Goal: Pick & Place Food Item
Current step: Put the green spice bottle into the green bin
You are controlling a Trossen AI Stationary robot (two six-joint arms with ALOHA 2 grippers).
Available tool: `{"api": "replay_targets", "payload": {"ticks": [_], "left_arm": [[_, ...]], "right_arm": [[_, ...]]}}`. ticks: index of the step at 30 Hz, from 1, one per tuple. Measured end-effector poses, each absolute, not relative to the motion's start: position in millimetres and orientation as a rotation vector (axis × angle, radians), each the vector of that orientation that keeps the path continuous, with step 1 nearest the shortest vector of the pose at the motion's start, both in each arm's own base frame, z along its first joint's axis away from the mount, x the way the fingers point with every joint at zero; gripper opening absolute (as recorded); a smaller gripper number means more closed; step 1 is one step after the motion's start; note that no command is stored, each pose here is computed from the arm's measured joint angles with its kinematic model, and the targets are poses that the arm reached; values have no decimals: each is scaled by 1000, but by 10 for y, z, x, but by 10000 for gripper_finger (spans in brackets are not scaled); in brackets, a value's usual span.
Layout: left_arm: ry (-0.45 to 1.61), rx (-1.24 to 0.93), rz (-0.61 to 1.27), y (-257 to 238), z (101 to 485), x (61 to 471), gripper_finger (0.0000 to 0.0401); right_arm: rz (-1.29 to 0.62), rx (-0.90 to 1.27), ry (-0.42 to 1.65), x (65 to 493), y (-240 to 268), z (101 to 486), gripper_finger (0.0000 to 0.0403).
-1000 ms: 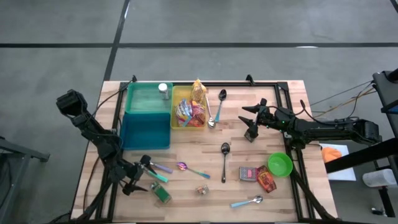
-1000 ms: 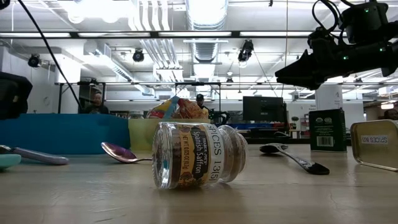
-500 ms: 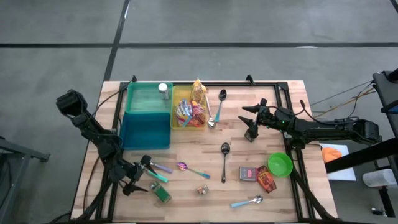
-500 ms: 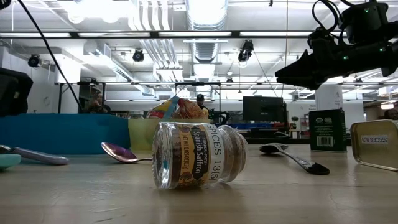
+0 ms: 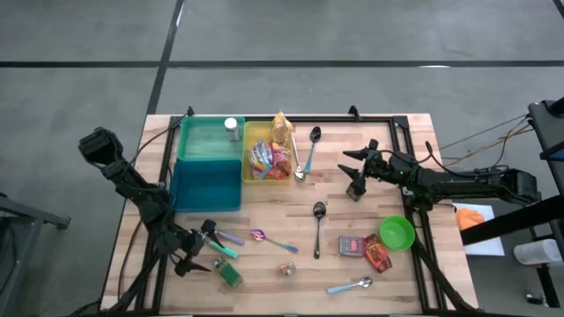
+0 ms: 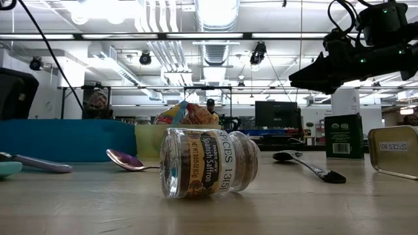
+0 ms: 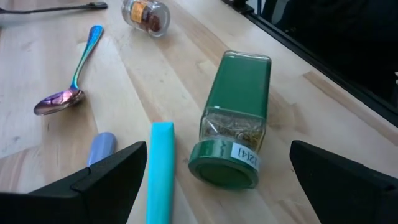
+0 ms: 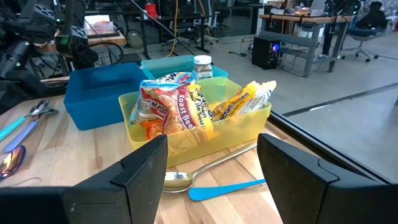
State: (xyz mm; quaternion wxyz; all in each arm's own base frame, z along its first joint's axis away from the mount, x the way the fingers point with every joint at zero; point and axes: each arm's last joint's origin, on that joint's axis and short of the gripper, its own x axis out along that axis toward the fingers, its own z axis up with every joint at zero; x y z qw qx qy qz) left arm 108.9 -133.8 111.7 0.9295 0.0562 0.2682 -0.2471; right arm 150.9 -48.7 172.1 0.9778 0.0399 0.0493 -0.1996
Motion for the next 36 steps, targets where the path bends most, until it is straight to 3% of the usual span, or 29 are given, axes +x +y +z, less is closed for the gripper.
{"api": "replay_targets", "payload": {"ticks": [36], "left_arm": [[644, 111, -517, -1437, 973, 1294, 399]], "right_arm": [[-402, 80, 99, 1509, -487, 1721, 246]]}}
